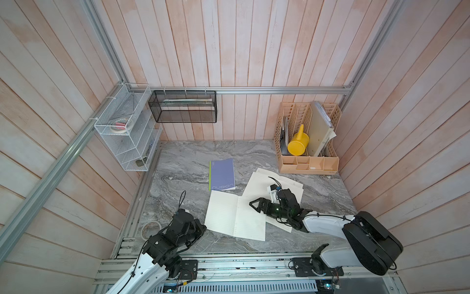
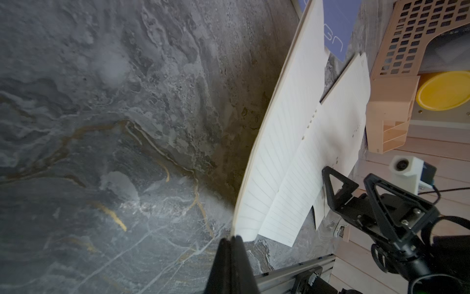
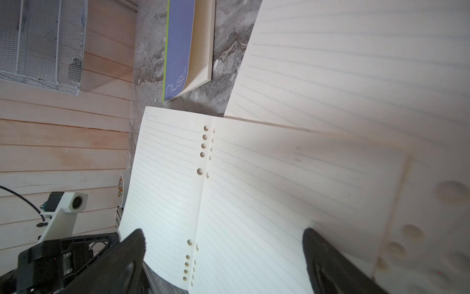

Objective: Close the notebook
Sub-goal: Close the notebook at the center of the board.

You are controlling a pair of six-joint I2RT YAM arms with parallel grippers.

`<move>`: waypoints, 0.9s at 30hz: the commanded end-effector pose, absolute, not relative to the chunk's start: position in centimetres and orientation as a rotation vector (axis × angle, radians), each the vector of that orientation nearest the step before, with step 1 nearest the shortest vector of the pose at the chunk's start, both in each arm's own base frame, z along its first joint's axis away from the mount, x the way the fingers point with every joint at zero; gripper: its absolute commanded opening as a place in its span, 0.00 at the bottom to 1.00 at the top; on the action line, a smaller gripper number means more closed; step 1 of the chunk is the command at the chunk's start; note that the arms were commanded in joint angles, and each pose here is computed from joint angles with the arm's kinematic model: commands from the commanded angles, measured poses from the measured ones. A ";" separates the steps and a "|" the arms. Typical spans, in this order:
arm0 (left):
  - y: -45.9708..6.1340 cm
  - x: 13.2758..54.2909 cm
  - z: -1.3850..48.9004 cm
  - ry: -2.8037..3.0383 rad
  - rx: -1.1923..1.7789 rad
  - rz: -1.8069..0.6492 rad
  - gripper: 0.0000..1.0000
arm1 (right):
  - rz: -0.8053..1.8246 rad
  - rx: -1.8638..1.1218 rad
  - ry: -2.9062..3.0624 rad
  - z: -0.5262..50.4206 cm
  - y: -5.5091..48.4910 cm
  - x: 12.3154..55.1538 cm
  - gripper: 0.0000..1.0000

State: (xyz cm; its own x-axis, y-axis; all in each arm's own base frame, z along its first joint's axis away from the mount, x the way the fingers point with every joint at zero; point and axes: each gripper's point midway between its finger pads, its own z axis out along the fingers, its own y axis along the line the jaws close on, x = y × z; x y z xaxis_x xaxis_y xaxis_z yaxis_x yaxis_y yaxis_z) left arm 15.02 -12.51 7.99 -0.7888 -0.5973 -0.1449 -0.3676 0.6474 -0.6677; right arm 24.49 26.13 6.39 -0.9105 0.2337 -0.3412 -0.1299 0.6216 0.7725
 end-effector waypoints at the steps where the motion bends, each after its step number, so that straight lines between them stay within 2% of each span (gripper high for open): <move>1: -11.4 14.7 8.9 2.499 -0.800 -0.858 0.00 | 1.243 0.033 2.474 5.5 27.8 23.9 0.98; 14: -11.9 14.5 10.8 2.507 -0.719 -0.894 0.00 | 1.307 -0.015 2.498 4.5 30.6 23.9 0.98; 22: -14.4 15.7 12.6 2.453 -0.590 -1.048 0.00 | 1.318 -0.025 2.510 4.1 31.0 23.7 0.98; 24: -15.2 16.0 13.0 2.439 -0.551 -1.098 0.07 | 1.318 -0.027 2.510 4.1 31.0 23.6 0.98; 27: -16.4 16.3 13.4 2.421 -0.475 -1.168 0.22 | 1.313 -0.023 2.511 4.1 30.8 23.5 0.98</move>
State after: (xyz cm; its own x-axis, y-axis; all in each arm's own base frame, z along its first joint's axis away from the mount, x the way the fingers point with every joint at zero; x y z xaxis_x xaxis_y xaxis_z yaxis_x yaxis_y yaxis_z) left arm 15.59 -14.62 11.84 -0.8377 -0.5162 -0.1782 -0.2343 0.6346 -0.7364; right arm 24.61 31.29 6.14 -0.9304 0.1450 -0.3366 -0.2104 0.5408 0.8144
